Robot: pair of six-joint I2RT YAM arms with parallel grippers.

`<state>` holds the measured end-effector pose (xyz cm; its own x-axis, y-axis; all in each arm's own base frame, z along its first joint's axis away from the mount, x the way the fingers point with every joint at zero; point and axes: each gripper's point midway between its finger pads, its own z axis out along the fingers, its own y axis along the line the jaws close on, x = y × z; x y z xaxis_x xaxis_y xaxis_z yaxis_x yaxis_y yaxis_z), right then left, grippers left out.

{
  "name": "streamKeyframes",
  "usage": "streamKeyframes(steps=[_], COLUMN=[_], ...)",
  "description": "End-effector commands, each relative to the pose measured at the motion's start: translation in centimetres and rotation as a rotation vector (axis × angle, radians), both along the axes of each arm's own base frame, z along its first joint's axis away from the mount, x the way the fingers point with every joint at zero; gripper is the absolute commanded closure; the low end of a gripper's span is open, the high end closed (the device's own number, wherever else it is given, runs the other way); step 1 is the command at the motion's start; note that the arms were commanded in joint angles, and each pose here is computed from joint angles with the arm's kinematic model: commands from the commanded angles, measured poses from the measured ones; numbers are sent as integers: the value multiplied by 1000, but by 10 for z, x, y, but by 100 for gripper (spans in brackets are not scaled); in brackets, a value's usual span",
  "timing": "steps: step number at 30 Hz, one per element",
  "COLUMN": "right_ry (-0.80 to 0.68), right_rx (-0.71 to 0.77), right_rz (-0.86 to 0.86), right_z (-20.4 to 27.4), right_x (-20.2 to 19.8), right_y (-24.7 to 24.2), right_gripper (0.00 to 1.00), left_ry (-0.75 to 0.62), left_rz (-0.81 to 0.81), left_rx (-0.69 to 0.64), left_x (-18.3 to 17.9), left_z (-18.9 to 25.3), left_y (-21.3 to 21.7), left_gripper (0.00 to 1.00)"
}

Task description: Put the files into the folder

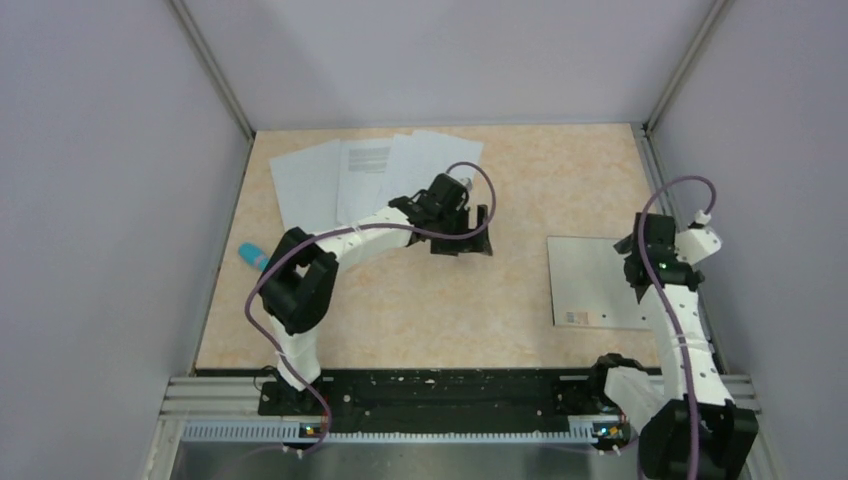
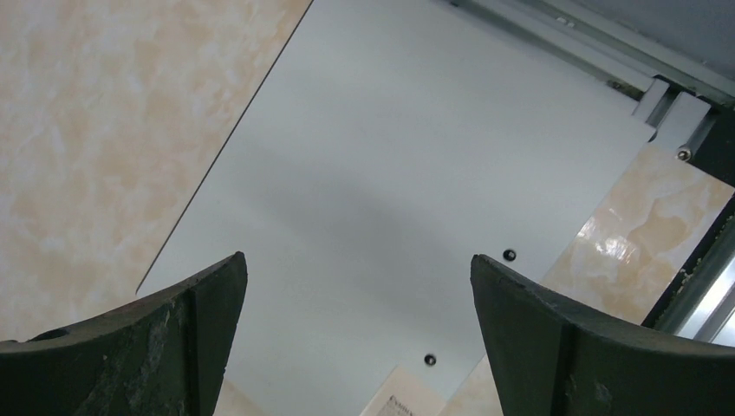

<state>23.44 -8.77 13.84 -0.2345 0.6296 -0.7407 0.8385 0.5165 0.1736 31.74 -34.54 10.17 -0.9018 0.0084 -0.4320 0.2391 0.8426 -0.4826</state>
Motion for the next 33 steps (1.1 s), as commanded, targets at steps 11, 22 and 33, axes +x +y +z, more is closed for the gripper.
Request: streamKeyframes(steps=[11,22,33], right_ry=[-134,-170,-128], right_rx=[-27,15,20], right_rz=[-386,-538,-607], right_z=[-48,-70,-78], right_x=[-20,-42,-53], right_y=[-113,-140,-154], right_gripper=[1,1,1], left_ry=[109,119,123], left_rz=[-253,-293,-318], left_rx=[-171,-159,-158], left_x=[-70,-81,-86], left_z=[12,10,10], left_y=[-85,-79,-77], left_gripper=[6,6,7])
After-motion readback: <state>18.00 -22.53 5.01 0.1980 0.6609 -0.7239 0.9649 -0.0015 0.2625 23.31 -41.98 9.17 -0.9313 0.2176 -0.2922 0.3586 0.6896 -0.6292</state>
